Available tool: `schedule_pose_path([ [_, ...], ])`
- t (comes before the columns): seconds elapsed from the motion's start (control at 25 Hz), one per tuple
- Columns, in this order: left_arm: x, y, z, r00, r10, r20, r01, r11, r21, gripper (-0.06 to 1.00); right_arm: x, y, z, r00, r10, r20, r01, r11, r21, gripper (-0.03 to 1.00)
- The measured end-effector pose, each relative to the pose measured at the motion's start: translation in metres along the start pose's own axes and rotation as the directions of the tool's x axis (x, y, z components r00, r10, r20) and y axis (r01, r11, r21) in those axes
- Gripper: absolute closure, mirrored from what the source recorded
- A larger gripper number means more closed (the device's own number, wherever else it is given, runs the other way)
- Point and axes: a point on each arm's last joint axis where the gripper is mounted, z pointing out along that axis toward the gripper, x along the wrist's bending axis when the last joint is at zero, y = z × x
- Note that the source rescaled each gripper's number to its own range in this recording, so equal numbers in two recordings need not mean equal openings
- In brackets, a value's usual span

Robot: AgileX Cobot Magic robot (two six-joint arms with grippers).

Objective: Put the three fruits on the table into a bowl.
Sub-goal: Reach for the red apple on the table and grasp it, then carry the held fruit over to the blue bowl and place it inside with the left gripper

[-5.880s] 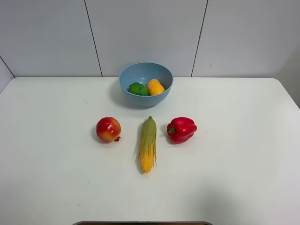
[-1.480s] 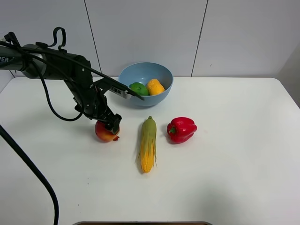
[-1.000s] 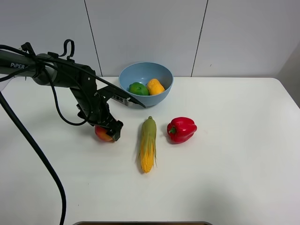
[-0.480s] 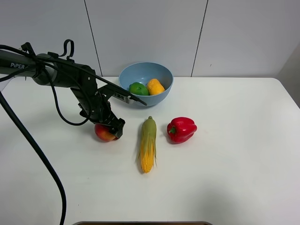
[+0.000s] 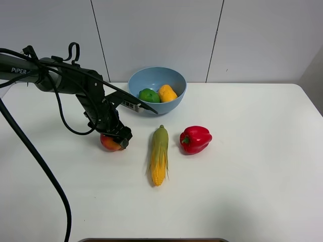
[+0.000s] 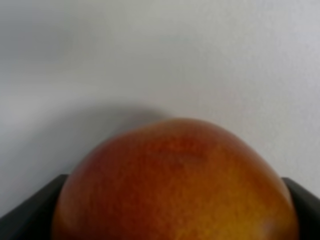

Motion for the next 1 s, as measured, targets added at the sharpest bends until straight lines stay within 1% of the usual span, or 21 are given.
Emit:
schedule_pose_path([
  [0.48, 0.0, -0.001, 0.0, 1.0, -0.001, 0.002, 0.001, 1.0, 0.006, 0.19, 0.0, 0.0, 0.0, 1.0, 0.0, 0.0, 0.0, 1.0, 0.0, 0.97],
  [0.6, -0.001, 0.001, -0.008, 1.0, -0.004, 0.001, 0.004, 1.0, -0.005, 0.19, 0.0, 0.0, 0.0, 1.0, 0.0, 0.0, 0.0, 1.0, 0.0, 0.97],
  [0.84, -0.002, 0.009, -0.048, 1.0, 0.0, -0.016, -0.002, 0.994, -0.106, 0.19, 0.0, 0.0, 0.0, 1.0, 0.0, 0.0, 0.0, 1.0, 0.0, 0.97],
  [0.92, -0.002, 0.012, -0.067, 1.0, 0.003, -0.027, -0.007, 0.987, -0.162, 0.19, 0.0, 0.0, 0.0, 1.0, 0.0, 0.0, 0.0, 1.0, 0.0, 0.97],
  [1.0, -0.002, 0.016, -0.086, 0.999, 0.004, -0.042, -0.013, 0.972, -0.234, 0.19, 0.0, 0.0, 0.0, 1.0, 0.0, 0.0, 0.0, 1.0, 0.0, 0.97],
])
